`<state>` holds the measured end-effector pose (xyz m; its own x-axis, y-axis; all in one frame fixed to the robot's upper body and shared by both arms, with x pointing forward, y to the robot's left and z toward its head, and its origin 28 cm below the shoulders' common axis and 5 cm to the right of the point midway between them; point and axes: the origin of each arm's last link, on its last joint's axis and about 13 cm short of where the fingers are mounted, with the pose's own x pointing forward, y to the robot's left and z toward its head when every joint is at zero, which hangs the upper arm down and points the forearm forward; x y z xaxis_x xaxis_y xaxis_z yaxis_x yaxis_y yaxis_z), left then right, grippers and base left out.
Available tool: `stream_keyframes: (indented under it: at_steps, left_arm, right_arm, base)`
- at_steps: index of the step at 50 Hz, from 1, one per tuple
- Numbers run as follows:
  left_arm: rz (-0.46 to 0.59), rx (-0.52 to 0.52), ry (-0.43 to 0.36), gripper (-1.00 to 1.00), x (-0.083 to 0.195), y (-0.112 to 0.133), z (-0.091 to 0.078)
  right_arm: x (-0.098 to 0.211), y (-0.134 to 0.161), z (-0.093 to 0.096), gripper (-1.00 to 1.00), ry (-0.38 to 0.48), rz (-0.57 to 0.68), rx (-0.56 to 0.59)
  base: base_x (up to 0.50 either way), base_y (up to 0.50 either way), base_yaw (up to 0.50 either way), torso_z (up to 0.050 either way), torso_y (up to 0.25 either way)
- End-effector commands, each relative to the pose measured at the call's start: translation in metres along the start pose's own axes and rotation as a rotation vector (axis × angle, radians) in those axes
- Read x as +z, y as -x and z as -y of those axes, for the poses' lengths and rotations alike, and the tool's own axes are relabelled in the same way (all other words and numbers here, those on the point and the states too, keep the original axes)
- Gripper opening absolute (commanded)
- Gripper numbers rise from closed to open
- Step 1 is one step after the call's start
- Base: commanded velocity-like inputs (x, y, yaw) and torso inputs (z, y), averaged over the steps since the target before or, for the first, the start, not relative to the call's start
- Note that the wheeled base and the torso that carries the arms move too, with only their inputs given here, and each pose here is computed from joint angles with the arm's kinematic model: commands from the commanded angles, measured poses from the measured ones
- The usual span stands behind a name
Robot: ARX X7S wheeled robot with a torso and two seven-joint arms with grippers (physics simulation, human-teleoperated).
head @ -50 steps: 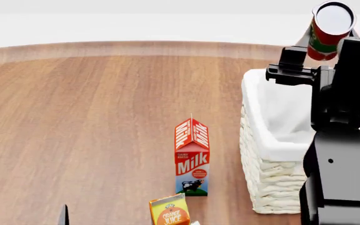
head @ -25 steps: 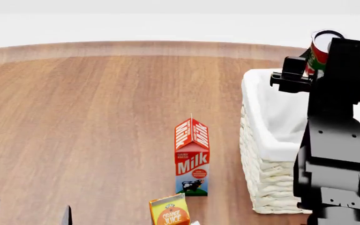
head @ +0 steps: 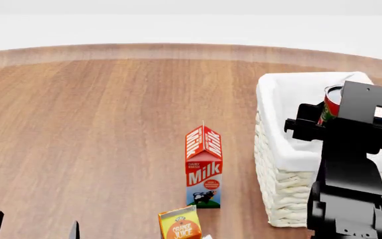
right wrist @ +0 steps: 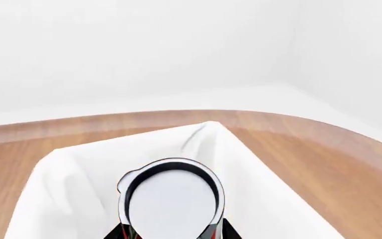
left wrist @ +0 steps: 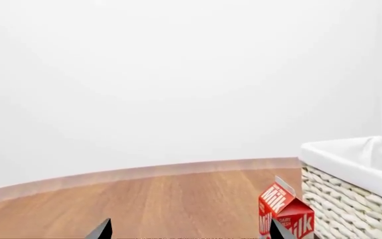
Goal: Pick up the tomato sauce, and put it in the basket.
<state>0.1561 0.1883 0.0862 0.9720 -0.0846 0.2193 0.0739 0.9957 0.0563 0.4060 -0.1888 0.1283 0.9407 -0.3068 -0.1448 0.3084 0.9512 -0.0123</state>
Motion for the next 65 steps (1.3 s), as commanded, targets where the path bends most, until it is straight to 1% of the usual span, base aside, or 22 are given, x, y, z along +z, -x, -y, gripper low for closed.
stream_keyframes:
  at_steps: [1,13,14,27,29,31,35,36,38,39,41,43,44,45,46,49,51,53,58,59,61,65]
  left_arm:
    - [-0.006,-0.004,0.002,1.0,-0.001,0.0,0.001]
    - [-0.009,-0.005,0.002,1.0,-0.002,0.0,0.001]
    - [-0.009,-0.005,0.002,1.0,-0.002,0.0,0.001]
    - [-0.012,-0.007,0.003,1.0,-0.003,-0.001,0.001]
    - [-0.013,-0.007,0.004,1.0,-0.003,-0.001,0.001]
    - [-0.014,-0.008,0.003,1.0,-0.003,-0.001,0.002]
    - [-0.013,-0.008,0.003,1.0,-0.003,-0.001,0.002]
    - [-0.013,-0.007,0.003,1.0,-0.003,-0.001,0.001]
    - [-0.013,-0.006,0.003,1.0,-0.003,-0.001,0.001]
    - [-0.013,-0.007,0.003,1.0,-0.003,-0.001,0.001]
    - [-0.013,-0.006,0.004,1.0,-0.003,-0.001,0.001]
    - [-0.013,-0.006,0.004,1.0,-0.003,-0.001,0.001]
    - [-0.013,-0.008,0.003,1.0,-0.003,-0.001,0.002]
    - [-0.014,-0.008,0.003,1.0,-0.003,-0.001,0.002]
    - [-0.014,-0.008,0.004,1.0,-0.003,-0.001,0.002]
    - [-0.016,-0.009,0.003,1.0,-0.004,-0.001,0.002]
    - [-0.015,-0.01,0.004,1.0,-0.003,0.0,0.002]
    - [-0.016,-0.009,0.005,1.0,-0.004,-0.001,0.002]
    - [-0.017,-0.008,0.005,1.0,-0.004,-0.001,0.002]
    - [-0.017,-0.008,0.005,1.0,-0.004,-0.001,0.002]
    - [-0.018,-0.011,0.004,1.0,-0.005,-0.001,0.003]
    - [-0.019,-0.012,0.005,1.0,-0.005,-0.001,0.003]
  right_arm:
    - [-0.014,0.003,0.002,-1.0,0.019,-0.049,0.006]
    - [-0.018,0.004,0.002,-1.0,0.02,-0.055,0.016]
    - [-0.017,0.004,0.002,1.0,0.015,-0.048,0.02]
    - [-0.012,0.003,0.0,1.0,0.009,-0.021,0.04]
    - [-0.007,0.001,-0.001,1.0,-0.017,0.012,0.044]
    - [-0.003,0.001,-0.002,1.0,-0.013,0.023,0.041]
    - [0.013,-0.003,-0.005,1.0,-0.014,0.095,0.063]
    - [0.019,-0.003,-0.006,1.0,-0.034,0.113,0.065]
    - [0.025,-0.004,-0.007,1.0,-0.03,0.138,0.074]
    - [0.032,-0.005,-0.009,1.0,-0.043,0.176,0.083]
    - [0.037,-0.006,-0.01,1.0,-0.039,0.202,0.089]
    - [0.041,-0.006,-0.01,1.0,-0.059,0.226,0.096]
    - [0.045,-0.006,-0.011,1.0,-0.049,0.252,0.103]
    - [0.046,-0.006,-0.012,1.0,-0.067,0.267,0.11]
    - [0.049,-0.004,-0.012,1.0,-0.052,0.29,0.111]
    - [0.057,0.008,-0.012,1.0,-0.044,0.348,0.123]
    - [0.062,0.016,-0.011,1.0,-0.072,0.373,0.141]
    - [0.067,0.027,-0.01,1.0,-0.053,0.419,0.148]
    - [0.073,0.056,-0.007,1.0,-0.054,0.527,0.188]
    - [0.073,0.057,-0.007,1.0,-0.054,0.527,0.188]
    - [0.078,0.075,-0.005,1.0,-0.07,0.596,0.217]
    - [0.082,0.097,-0.004,1.0,-0.067,0.689,0.241]
  base:
    - [0.0,0.0,0.0,0.0,0.0]
    - [0.0,0.0,0.0,0.0,0.0]
    - [0.0,0.0,0.0,0.0,0.0]
    - [0.0,0.0,0.0,0.0,0.0]
    - [0.0,0.0,0.0,0.0,0.0]
    - [0.0,0.0,0.0,0.0,0.0]
    - [0.0,0.0,0.0,0.0,0.0]
    - [0.0,0.0,0.0,0.0,0.0]
    - [0.0,0.0,0.0,0.0,0.0]
    - [0.0,0.0,0.0,0.0,0.0]
    - [0.0,0.0,0.0,0.0,0.0]
    - [0.0,0.0,0.0,0.0,0.0]
    - [0.0,0.0,0.0,0.0,0.0]
    - [0.0,0.0,0.0,0.0,0.0]
    - [0.0,0.0,0.0,0.0,0.0]
    - [0.0,0.0,0.0,0.0,0.0]
    - [0.0,0.0,0.0,0.0,0.0]
    - [0.0,0.0,0.0,0.0,0.0]
    - [0.0,0.0,0.0,0.0,0.0]
    - [0.0,0.0,0.0,0.0,0.0]
    - [0.0,0.0,0.0,0.0,0.0]
    - [0.0,0.0,0.0,0.0,0.0]
